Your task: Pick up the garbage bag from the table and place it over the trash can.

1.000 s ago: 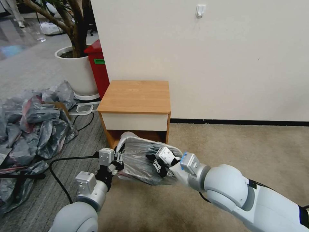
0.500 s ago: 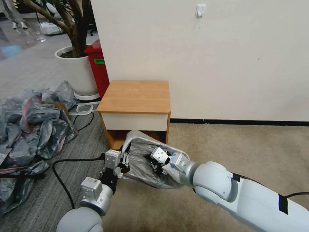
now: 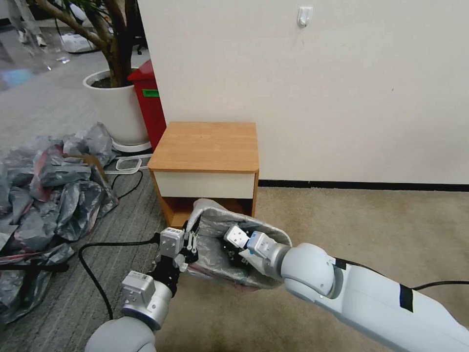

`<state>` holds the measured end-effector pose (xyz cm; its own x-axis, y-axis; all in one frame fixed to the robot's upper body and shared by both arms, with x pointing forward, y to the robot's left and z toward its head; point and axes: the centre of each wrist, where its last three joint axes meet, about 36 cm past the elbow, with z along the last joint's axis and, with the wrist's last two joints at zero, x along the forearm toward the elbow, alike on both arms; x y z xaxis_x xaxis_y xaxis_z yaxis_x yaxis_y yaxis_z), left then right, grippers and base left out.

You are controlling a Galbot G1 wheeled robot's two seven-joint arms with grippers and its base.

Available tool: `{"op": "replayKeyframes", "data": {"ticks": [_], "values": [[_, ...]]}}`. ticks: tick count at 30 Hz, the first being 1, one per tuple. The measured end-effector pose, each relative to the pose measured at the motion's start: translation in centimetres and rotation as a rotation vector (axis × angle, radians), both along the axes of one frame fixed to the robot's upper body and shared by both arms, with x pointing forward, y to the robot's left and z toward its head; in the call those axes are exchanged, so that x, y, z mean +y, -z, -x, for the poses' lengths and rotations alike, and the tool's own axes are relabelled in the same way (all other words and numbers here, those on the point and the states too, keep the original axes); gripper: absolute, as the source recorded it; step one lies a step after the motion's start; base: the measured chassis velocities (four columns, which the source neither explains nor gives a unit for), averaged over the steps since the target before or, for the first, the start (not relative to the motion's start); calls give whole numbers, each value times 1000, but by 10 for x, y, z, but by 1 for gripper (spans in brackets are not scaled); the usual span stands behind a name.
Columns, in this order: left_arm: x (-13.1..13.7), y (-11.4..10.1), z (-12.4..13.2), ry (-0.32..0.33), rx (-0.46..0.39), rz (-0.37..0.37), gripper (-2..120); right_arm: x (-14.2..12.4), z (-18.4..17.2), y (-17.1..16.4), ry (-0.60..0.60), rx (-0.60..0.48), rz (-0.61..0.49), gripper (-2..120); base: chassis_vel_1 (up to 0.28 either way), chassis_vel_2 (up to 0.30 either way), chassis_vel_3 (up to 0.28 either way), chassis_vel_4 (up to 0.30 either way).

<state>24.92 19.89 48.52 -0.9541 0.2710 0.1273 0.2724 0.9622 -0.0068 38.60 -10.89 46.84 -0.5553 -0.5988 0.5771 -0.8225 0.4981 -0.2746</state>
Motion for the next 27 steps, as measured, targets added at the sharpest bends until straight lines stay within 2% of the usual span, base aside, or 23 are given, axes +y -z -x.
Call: {"op": "replayKeyframes", "data": {"ticks": [16,27], "values": [[-7,1,3,-2,20,39,7,6,-5,16,6,7,45,0,0,0,0,0],[-8,-4,7,20,15,50,7,6,-12,20,5,-1,76,0,0,0,0,0]]}}
